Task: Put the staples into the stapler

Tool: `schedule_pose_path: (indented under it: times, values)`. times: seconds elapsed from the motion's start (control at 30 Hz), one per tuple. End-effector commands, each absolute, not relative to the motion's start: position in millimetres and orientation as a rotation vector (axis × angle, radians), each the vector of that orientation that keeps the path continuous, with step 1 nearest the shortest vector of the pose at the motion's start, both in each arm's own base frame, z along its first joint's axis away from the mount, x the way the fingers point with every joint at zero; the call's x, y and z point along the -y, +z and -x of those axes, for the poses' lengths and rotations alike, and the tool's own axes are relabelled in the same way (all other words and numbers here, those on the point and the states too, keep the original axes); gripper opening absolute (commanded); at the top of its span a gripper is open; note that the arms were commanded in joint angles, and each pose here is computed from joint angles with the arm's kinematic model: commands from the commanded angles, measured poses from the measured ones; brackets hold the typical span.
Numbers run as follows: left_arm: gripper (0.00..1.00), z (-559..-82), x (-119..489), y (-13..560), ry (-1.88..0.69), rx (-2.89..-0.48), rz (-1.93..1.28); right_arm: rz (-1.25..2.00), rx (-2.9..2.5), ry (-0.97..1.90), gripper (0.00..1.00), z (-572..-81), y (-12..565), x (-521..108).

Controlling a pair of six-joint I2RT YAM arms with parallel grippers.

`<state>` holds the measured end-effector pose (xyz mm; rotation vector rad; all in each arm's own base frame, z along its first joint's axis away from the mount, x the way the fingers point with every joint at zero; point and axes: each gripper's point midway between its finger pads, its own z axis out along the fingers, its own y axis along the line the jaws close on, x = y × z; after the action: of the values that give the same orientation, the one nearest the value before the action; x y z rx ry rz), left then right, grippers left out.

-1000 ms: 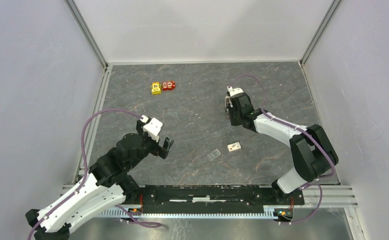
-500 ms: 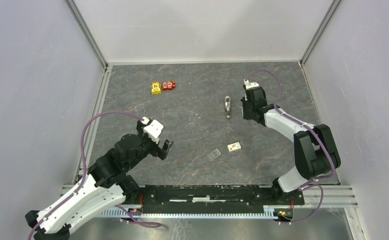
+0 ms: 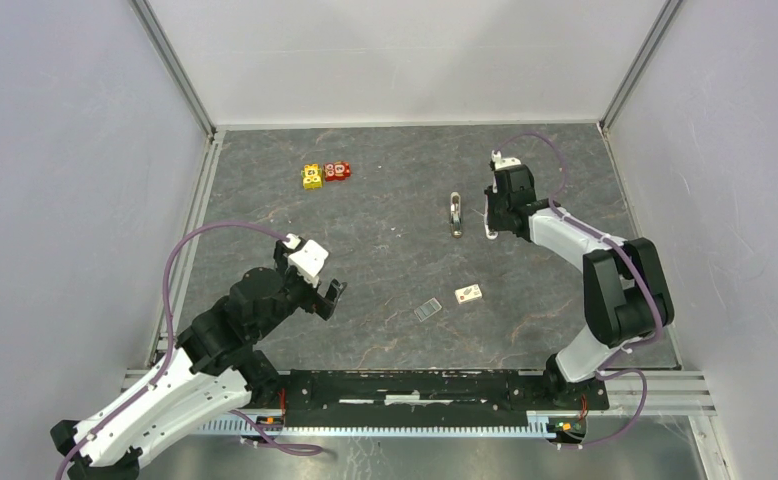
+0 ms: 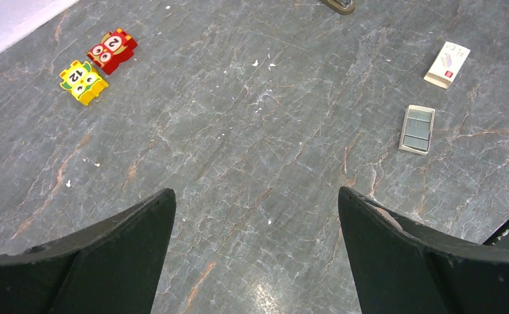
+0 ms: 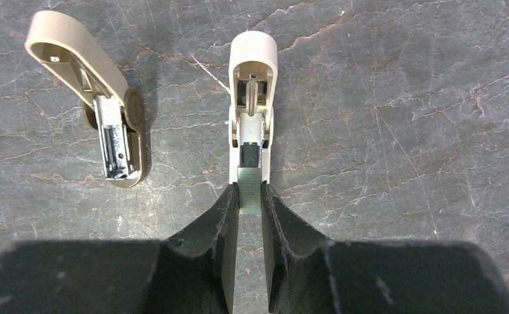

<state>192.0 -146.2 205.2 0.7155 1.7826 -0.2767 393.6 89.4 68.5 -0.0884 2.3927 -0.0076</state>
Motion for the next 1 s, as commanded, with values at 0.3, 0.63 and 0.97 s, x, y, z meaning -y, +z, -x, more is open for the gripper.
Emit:
schedule_pose_path:
  times: [0.3,0.63,0.97]
  values:
    - [1.00,-199,145,213,-0.238,-1.736,-0.723,0.072,-2.347,0.045,0.24,-414,76,-95]
    - [1.00,-200,142,213,-0.223,-1.734,-0.711,0.070,-2.355,0.065,0.24,-418,69,-92]
    - [1.00,-201,143,212,-0.216,-1.742,-0.721,0.051,-2.352,0.101,0.24,-419,67,-94]
